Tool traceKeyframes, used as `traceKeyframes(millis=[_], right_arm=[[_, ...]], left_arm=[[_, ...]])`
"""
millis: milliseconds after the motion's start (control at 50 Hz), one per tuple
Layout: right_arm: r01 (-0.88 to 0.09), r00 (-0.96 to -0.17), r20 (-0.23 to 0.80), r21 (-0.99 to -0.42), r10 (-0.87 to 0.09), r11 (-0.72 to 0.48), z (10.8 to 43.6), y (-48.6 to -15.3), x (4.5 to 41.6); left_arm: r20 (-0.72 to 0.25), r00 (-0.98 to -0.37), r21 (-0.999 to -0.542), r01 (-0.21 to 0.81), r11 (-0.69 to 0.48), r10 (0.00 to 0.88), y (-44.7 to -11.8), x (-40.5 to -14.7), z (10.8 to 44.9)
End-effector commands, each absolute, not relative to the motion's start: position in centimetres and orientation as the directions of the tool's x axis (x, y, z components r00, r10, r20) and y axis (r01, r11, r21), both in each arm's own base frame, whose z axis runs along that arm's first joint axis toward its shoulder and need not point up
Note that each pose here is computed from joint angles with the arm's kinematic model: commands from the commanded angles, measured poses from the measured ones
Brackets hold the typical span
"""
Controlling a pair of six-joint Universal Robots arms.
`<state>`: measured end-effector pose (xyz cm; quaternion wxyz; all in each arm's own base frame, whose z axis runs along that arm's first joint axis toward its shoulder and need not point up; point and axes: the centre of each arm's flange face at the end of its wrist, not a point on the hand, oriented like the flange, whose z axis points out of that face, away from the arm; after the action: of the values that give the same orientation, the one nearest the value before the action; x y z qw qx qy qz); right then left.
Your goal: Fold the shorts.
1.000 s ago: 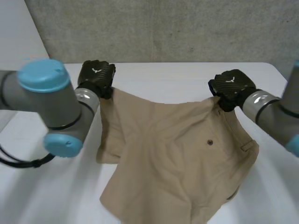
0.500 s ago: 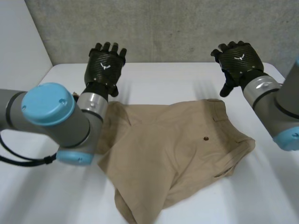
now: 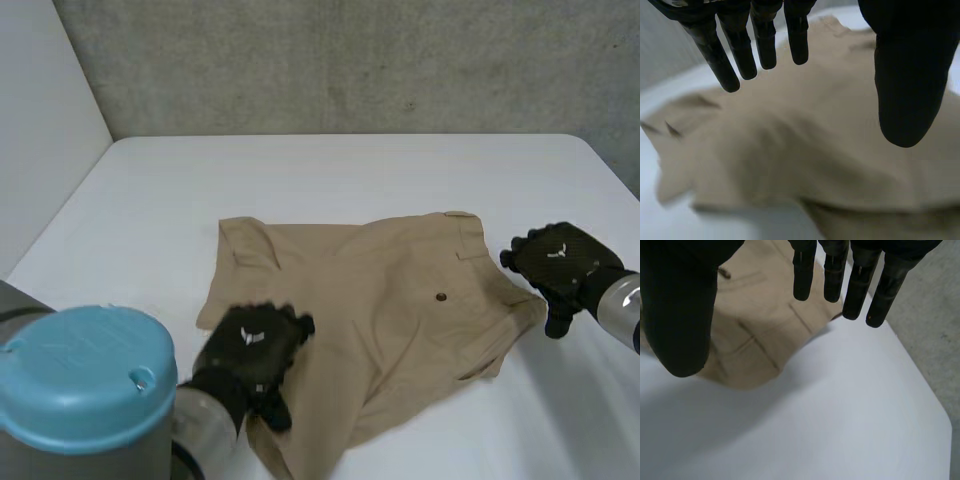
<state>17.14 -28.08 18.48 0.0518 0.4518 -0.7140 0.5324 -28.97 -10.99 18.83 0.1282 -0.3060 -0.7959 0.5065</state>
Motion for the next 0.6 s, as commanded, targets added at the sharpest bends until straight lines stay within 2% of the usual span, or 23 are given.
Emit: traceKeyframes(millis=[20,220,320,340,440,600], right_arm=[[-0.681,-0.594,0.552,-0.732,-0.585,0.001,17.0,-28.7,16.3],[-0.664,-0.593,0.517,-0.748,-0.617,0.011,14.8,-29.1,16.6],[-0.657,-0.604,0.512,-0.754,-0.610,0.017,14.6,-29.5,16.6],[-0.638,-0.625,0.496,-0.769,-0.603,0.028,14.8,-29.6,16.5],[-0.580,-0.680,0.436,-0.811,-0.589,0.070,15.2,-29.7,16.4],[-0.549,-0.714,0.443,-0.835,-0.541,0.041,17.8,-29.5,16.3]], left_arm=[[-0.071,-0.763,-0.841,0.392,0.373,0.642,-8.9,-28.8,17.5],[-0.109,-0.792,-0.828,0.407,0.385,0.601,-9.5,-28.7,15.7],[-0.123,-0.822,-0.865,0.363,0.346,0.555,-10.2,-28.8,16.2],[-0.120,-0.830,-0.883,0.340,0.323,0.545,-10.5,-29.1,16.4],[-0.104,-0.838,-0.915,0.292,0.279,0.535,-11.1,-29.5,16.7],[-0.207,-0.823,-0.903,0.368,0.219,0.529,-12.3,-29.1,17.0]])
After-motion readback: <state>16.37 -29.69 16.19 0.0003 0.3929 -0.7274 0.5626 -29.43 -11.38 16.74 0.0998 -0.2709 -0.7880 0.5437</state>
